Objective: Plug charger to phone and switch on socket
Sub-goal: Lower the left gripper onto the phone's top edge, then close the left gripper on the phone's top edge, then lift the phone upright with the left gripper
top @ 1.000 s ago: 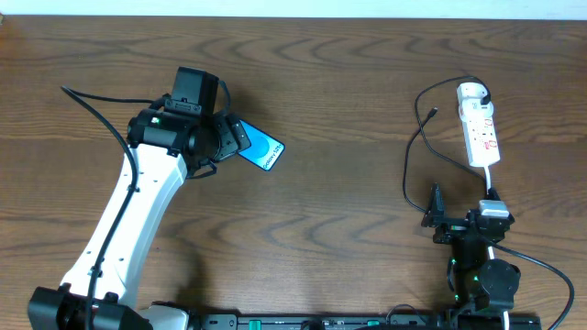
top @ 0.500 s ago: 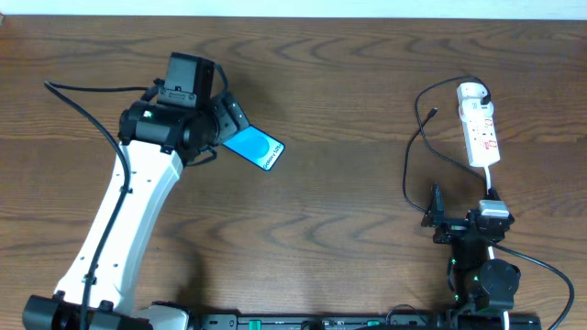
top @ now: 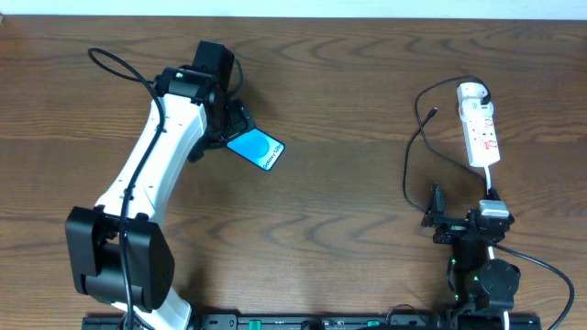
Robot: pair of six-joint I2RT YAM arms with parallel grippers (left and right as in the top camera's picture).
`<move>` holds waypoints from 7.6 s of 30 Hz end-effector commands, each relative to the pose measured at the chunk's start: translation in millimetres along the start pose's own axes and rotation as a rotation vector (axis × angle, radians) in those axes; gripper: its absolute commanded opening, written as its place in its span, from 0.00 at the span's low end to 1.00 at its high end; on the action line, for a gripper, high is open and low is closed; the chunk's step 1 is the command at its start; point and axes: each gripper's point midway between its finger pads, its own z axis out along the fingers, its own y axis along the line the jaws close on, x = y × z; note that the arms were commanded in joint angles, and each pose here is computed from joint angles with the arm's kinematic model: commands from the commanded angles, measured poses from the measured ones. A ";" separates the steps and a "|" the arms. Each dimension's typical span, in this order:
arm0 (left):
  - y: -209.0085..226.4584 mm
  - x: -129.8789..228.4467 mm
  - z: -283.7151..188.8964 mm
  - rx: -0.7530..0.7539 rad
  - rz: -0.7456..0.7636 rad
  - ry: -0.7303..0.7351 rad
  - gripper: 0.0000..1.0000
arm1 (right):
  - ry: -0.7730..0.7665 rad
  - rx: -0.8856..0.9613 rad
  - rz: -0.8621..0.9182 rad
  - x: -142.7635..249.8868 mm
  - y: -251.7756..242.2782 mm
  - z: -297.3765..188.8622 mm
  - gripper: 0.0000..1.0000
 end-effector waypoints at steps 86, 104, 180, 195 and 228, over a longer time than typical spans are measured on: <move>-51.5 -11.5 118.1 -0.016 -0.329 0.070 0.98 | 0.004 0.002 -0.012 1.2 -0.1 0.0 0.99; -40.8 -1.9 156.0 -0.093 -0.390 0.103 0.98 | 0.004 0.002 -0.012 1.2 -0.1 0.0 0.99; -36.6 25.9 132.2 -0.089 -0.181 0.254 0.72 | 0.004 0.002 -0.012 1.2 -0.1 0.0 0.99; -61.6 32.0 21.2 0.161 -0.122 0.252 0.72 | 0.004 0.002 -0.012 1.2 -0.1 0.0 0.99; -136.2 97.4 -59.2 0.690 -0.097 0.795 0.72 | 0.004 0.002 -0.012 1.2 -0.1 0.0 0.99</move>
